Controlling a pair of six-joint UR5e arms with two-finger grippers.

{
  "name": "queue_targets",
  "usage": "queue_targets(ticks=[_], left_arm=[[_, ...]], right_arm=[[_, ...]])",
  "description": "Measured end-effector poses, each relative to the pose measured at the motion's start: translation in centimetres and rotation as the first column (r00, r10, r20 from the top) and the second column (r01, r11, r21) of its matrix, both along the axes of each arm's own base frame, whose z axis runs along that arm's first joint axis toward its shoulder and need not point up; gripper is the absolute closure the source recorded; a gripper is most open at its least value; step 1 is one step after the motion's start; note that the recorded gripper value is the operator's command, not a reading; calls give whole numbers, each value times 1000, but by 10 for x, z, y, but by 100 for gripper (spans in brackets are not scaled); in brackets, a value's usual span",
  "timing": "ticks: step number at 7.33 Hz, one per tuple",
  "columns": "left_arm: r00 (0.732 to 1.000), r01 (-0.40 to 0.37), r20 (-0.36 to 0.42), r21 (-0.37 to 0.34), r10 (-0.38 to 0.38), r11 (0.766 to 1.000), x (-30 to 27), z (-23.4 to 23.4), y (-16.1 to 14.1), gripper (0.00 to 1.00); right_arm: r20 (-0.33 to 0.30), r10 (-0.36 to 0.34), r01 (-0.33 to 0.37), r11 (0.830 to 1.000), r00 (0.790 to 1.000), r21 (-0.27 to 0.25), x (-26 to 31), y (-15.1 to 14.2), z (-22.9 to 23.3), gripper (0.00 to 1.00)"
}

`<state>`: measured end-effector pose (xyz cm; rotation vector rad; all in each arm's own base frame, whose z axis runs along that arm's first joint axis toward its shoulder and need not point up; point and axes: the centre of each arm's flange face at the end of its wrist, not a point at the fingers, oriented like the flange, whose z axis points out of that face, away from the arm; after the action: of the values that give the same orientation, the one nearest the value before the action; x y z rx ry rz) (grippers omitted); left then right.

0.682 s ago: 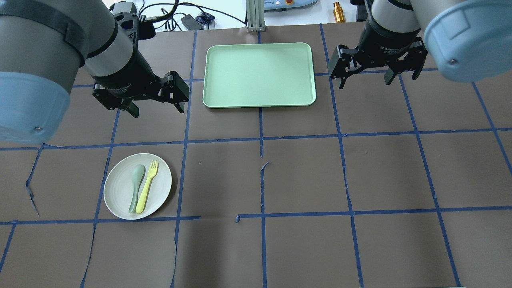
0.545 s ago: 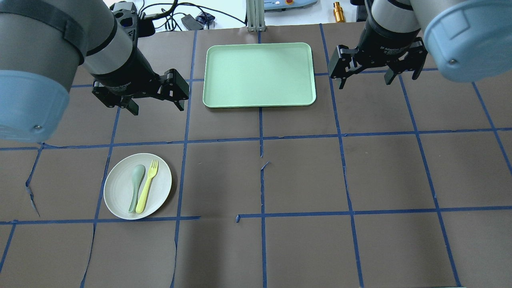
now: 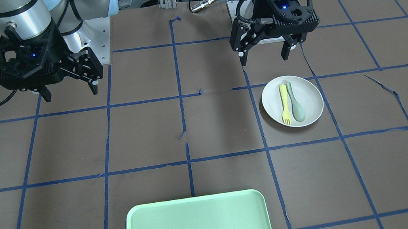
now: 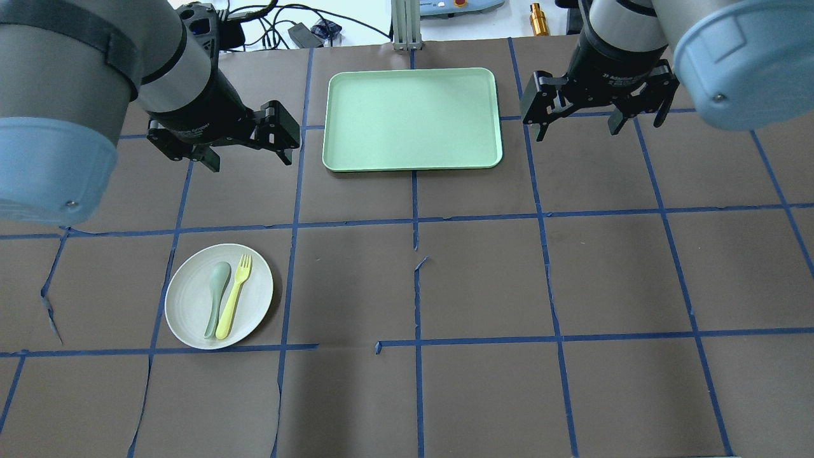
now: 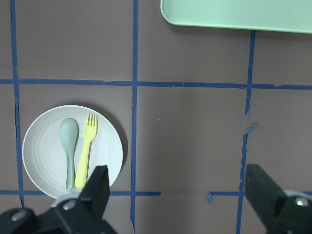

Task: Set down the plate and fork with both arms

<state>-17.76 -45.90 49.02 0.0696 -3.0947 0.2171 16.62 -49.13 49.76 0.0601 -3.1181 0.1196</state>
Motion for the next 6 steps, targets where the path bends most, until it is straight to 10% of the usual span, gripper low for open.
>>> queue_targets(ticks=[6], left_arm=[[1000,0,2,9,-1,1000,0,-4,0,0]], right_arm=[[-11,-4,4,1000,1000,-8,-1,-1,0,0]])
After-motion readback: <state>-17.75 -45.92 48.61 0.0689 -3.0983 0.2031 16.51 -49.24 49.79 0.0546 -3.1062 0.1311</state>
